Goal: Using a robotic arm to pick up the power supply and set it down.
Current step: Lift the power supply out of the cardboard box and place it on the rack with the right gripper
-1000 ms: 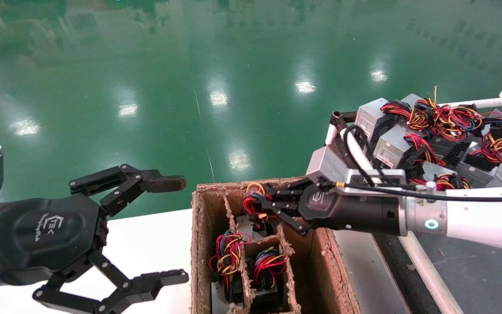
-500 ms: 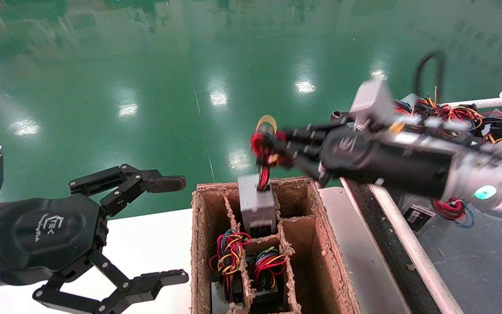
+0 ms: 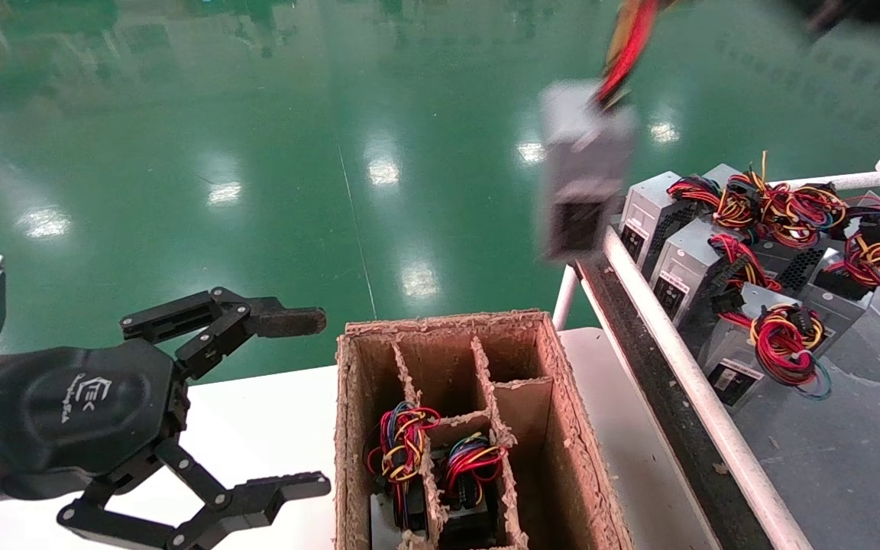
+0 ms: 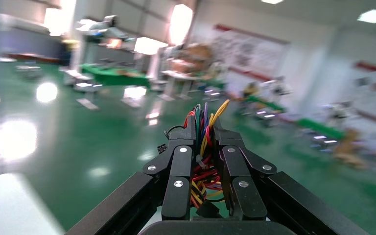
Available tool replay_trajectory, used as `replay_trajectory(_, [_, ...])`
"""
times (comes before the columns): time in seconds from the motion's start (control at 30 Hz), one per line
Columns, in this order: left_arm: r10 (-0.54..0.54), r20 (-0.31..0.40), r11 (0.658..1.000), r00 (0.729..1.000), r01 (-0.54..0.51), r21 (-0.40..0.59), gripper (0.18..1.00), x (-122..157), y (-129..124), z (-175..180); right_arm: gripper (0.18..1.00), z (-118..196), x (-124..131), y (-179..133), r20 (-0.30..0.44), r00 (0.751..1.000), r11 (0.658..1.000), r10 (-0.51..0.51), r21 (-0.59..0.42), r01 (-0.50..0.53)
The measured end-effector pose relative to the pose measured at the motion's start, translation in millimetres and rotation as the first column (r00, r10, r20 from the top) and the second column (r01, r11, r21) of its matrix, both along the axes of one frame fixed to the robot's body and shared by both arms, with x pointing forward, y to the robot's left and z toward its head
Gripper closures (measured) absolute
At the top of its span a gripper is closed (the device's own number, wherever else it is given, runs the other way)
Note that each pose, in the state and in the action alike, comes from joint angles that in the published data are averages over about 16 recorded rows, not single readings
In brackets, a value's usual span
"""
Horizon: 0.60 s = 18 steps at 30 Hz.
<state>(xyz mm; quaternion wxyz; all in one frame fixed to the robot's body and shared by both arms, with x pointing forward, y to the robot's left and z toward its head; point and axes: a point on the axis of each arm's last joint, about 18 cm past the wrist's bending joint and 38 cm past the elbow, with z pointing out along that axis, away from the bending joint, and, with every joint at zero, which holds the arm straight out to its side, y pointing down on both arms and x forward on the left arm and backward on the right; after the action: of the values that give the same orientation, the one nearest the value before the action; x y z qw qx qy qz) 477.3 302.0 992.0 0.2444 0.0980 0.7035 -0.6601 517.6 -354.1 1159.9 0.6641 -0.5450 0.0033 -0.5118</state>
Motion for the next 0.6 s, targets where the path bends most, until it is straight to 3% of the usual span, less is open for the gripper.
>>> replay_trajectory(0.27, [0.000, 0.000, 1.000, 1.000, 0.000, 0.000, 0.184, 0.0, 0.0, 0.0, 0.932, 31.1, -40.3, -74.2, 0.049, 0.976, 0.972, -0.210, 0.119, 0.203])
replay_trajectory(0.6, [0.000, 0.000, 1.000, 1.000, 0.000, 0.000, 0.184, 0.0, 0.0, 0.0, 0.932, 29.3, -78.1, -175.0, -0.021, 0.893, 0.865, -0.450, 0.237, 0.442])
